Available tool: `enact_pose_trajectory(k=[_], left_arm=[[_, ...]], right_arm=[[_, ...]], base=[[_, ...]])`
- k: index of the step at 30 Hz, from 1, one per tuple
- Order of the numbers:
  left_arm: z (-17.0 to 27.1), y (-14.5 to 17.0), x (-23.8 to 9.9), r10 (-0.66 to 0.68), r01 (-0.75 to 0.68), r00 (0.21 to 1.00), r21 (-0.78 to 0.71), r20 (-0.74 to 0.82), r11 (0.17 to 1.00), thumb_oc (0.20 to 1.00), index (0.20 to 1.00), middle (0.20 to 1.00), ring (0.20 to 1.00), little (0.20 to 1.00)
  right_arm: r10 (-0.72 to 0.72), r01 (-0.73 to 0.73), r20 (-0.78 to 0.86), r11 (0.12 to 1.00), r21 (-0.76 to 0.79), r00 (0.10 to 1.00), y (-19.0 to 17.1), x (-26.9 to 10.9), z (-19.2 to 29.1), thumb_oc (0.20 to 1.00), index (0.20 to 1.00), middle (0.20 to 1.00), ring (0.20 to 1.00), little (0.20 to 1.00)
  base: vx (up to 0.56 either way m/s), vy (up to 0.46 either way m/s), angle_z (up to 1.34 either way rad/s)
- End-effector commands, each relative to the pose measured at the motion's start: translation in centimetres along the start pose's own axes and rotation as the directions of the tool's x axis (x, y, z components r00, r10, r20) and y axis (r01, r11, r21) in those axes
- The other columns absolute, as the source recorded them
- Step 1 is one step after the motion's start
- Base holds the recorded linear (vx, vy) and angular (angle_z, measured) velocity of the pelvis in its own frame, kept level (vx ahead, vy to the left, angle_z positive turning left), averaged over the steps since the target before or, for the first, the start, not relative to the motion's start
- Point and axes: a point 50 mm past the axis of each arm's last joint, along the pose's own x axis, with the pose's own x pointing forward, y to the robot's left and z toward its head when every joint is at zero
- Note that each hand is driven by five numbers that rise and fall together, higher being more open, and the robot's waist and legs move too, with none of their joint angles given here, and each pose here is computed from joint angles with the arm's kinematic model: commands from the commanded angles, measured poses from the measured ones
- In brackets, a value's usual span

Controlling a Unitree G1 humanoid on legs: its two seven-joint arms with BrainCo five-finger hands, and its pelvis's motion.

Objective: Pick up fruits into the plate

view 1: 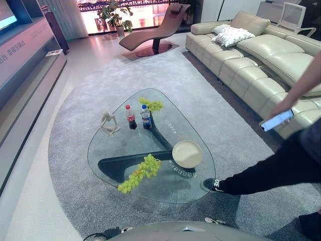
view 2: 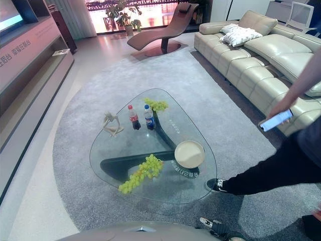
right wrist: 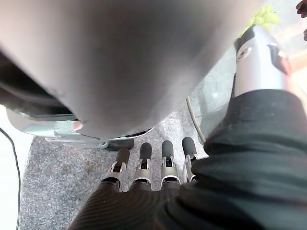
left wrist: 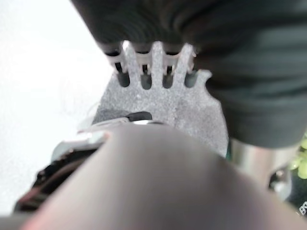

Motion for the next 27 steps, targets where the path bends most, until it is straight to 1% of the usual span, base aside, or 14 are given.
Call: enact_pose_trajectory(k=[1,3,9,14,20,25,27], left_arm=[[2.4,0.0,0.2,0.016,-0.017,0.999,0.026,0.033,1.000,1.000,1.000,1.000,1.000,1.000],[2.6,0.0,0.2,0.009,-0.010,0.999,0.019,0.052,1.000,1.000,1.000,1.000,1.000,1.000],[2.4,0.8,0.1,0.097,-0.097,0.995,0.009,0.033,0.995,1.000,1.000,1.000,1.000,1.000],[2.0,1.0,0.1,0.113,-0.113,0.993,0.011,0.022,0.994,1.000,1.000,1.000,1.000,1.000],[1.5,1.7,0.0,0.184,-0.183,0.983,0.078,-0.011,0.980,1.000,1.000,1.000,1.000,1.000],[2.3,2.5,-0.1,0.239,-0.241,0.970,0.116,0.035,0.964,1.000,1.000,1.000,1.000,1.000],[3.0,2.8,-0.2,0.268,-0.277,0.960,0.131,0.079,0.952,1.000,1.000,1.000,1.000,1.000]], right_arm=[[0.076,-0.075,0.053,0.997,-0.026,0.996,2.8,1.0,2.3,1.000,1.000,1.000,1.000,1.000],[0.076,-0.075,0.052,0.997,-0.027,0.996,2.8,1.0,2.3,1.000,1.000,1.000,1.000,1.000],[0.078,-0.077,0.055,0.997,-0.030,0.995,2.7,1.0,2.4,1.000,1.000,1.000,1.000,1.000],[0.073,-0.072,0.050,0.997,-0.033,0.996,2.7,1.0,2.2,1.000,1.000,1.000,1.000,1.000],[0.069,-0.067,0.047,0.997,-0.042,0.997,2.5,0.9,2.1,1.000,1.000,1.000,1.000,1.000],[0.065,-0.062,0.053,0.997,-0.054,0.996,2.2,0.9,2.4,1.000,1.000,1.000,1.000,1.000],[0.062,-0.059,0.059,0.996,-0.060,0.996,2.1,0.9,2.8,1.000,1.000,1.000,1.000,1.000]], base=[[0.00,0.000,0.00],[0.00,0.000,0.00],[0.00,0.000,0.00],[0.00,0.000,0.00],[0.00,0.000,-0.01],[0.00,0.002,-0.02],[-0.01,0.006,-0.03]])
